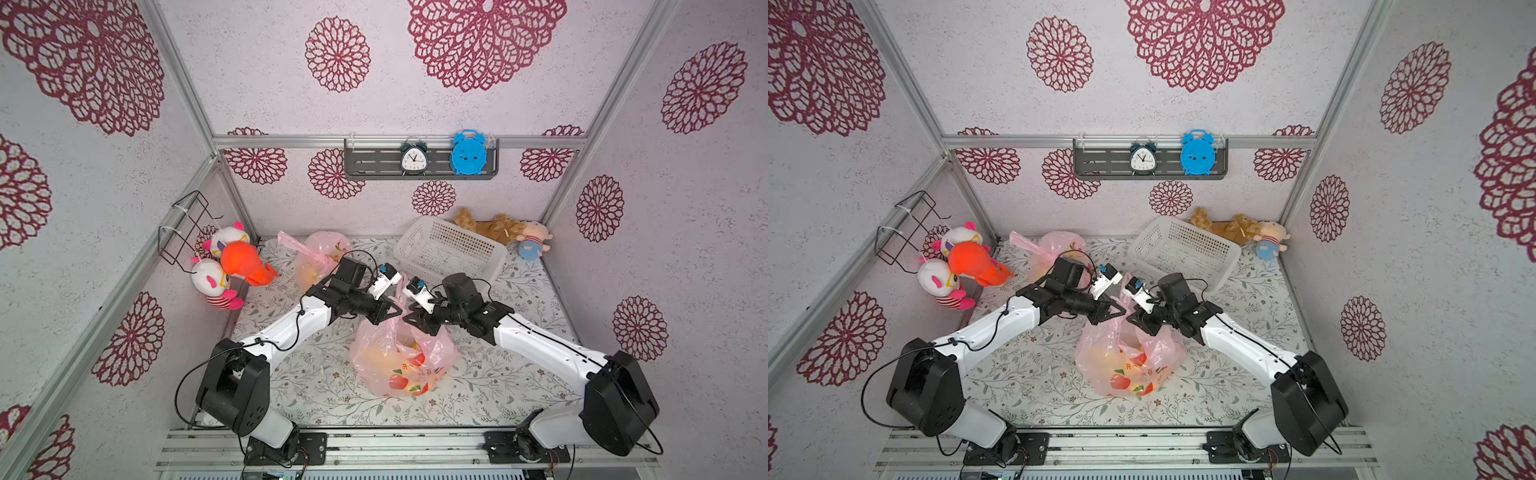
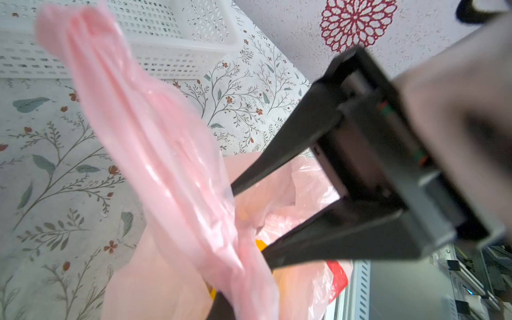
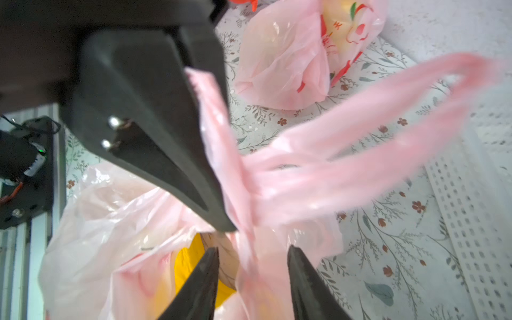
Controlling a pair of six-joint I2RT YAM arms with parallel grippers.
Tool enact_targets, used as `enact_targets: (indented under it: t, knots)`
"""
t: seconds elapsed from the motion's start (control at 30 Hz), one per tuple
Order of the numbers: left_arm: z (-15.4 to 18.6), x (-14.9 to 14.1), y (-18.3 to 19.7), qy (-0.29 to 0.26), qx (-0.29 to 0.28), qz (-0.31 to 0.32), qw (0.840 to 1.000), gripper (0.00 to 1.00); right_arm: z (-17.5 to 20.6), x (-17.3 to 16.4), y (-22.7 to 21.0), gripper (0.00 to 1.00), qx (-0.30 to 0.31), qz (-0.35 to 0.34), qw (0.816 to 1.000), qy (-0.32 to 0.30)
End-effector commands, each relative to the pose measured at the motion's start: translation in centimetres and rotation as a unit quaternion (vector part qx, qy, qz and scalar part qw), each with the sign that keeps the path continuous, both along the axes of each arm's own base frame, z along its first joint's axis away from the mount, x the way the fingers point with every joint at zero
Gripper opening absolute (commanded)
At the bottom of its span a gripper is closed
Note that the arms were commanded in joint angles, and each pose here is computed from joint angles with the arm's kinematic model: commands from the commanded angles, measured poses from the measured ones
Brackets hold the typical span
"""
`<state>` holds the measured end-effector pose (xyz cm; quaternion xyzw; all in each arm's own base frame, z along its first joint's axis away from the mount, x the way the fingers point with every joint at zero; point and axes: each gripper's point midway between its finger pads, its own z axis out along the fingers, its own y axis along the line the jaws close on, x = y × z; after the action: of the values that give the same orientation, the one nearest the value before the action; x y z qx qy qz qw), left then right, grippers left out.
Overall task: Place the banana into a plastic bag & tie a knot
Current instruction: Cross the plastic bag at the center of the board.
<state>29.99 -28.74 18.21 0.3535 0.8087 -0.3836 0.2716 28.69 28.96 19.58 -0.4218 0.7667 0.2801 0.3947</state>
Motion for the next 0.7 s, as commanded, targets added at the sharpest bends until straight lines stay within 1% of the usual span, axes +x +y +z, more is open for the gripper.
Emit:
enact_targets:
  t: [0.0, 0.1, 0.23, 0.37, 0.5, 0.67]
  knots:
    - [2.5, 0.8, 0.1, -0.077, -0.025, 0.014, 0.997, 0.00, 5.7, 0.2, -1.2, 0.52, 0.121, -0.017, 0.992, 0.009]
    - [3.4, 0.4, -0.1, -0.105, -0.037, 0.003, 0.994, 0.00, 7.1, 1.3, -2.8, 0.53, 0.183, -0.041, 0.980, 0.063]
    - [4.4, -0.9, -0.7, -0.126, -0.052, -0.026, 0.990, 0.00, 7.0, 3.5, -3.3, 0.52, 0.212, -0.061, 0.965, 0.139]
    - [4.9, -1.7, -1.1, -0.134, -0.063, -0.045, 0.988, 0.00, 6.7, 5.9, -2.6, 0.52, 0.234, -0.071, 0.948, 0.205]
    - [5.1, -2.5, -1.3, -0.137, -0.080, -0.063, 0.985, 0.00, 6.7, 7.2, -0.6, 0.50, 0.264, -0.035, 0.923, 0.276]
    - [5.0, -3.1, -1.6, -0.127, -0.090, -0.082, 0.984, 0.00, 7.0, 7.5, 1.2, 0.51, 0.282, 0.010, 0.907, 0.314]
